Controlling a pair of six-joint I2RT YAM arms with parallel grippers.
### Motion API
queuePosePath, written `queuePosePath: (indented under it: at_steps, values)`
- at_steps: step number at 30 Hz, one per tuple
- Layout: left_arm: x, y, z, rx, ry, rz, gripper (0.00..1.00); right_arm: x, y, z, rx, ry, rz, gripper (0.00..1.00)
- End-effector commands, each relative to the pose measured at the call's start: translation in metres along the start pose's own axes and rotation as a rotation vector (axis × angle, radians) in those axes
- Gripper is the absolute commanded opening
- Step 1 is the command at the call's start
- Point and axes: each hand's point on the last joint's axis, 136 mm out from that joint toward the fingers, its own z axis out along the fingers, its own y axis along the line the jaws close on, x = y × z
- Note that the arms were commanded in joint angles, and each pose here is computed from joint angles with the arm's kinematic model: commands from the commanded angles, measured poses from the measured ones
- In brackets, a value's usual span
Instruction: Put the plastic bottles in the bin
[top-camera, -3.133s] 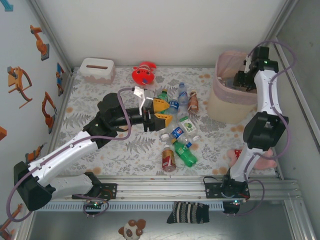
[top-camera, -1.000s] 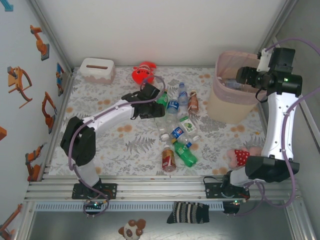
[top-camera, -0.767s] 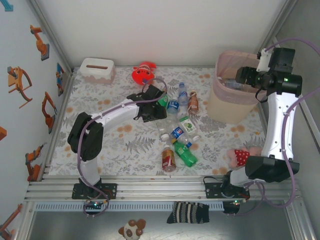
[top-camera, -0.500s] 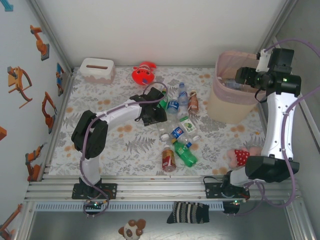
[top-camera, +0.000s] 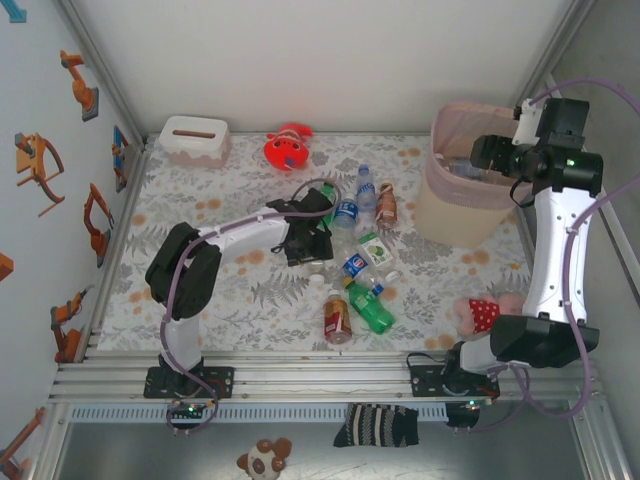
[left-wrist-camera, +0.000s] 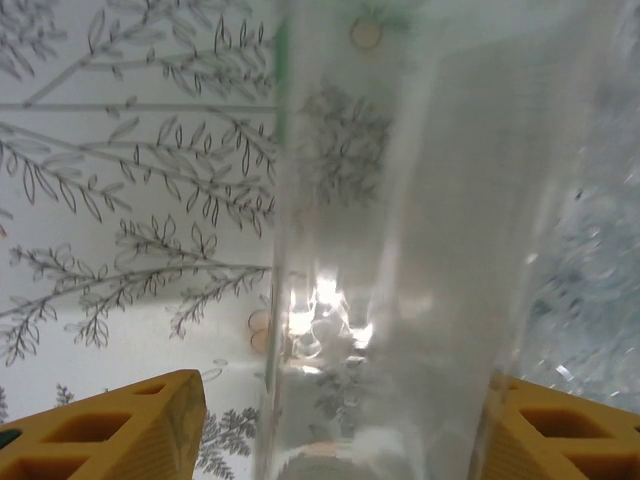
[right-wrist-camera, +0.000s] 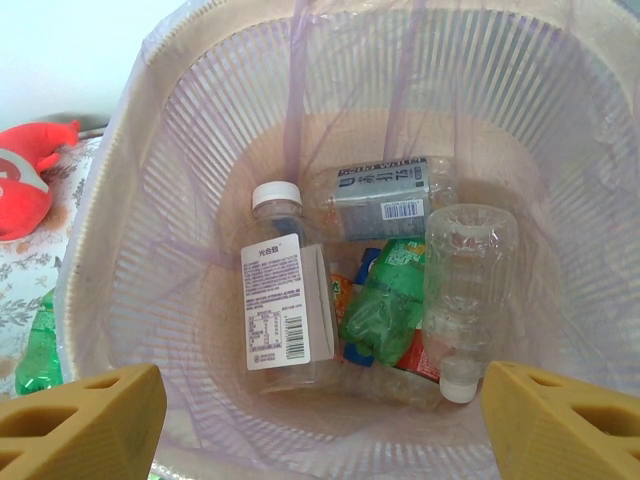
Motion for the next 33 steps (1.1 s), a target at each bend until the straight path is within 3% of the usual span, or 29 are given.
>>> queuePosePath:
  at_steps: [1, 21, 33]
  values:
    - [0.017, 0.006, -0.008, -0.031, 0.032, 0.03, 0.63, -0.003, 0.005, -0.01, -0.022, -0.031, -0.009, 0.81]
    - [0.054, 0.014, 0.004, -0.093, 0.115, 0.085, 0.55, -0.003, 0.007, -0.012, -0.03, -0.034, -0.012, 0.81]
    - [0.06, 0.013, 0.003, -0.099, 0.114, 0.104, 0.43, -0.003, 0.008, -0.013, -0.037, -0.036, -0.011, 0.81]
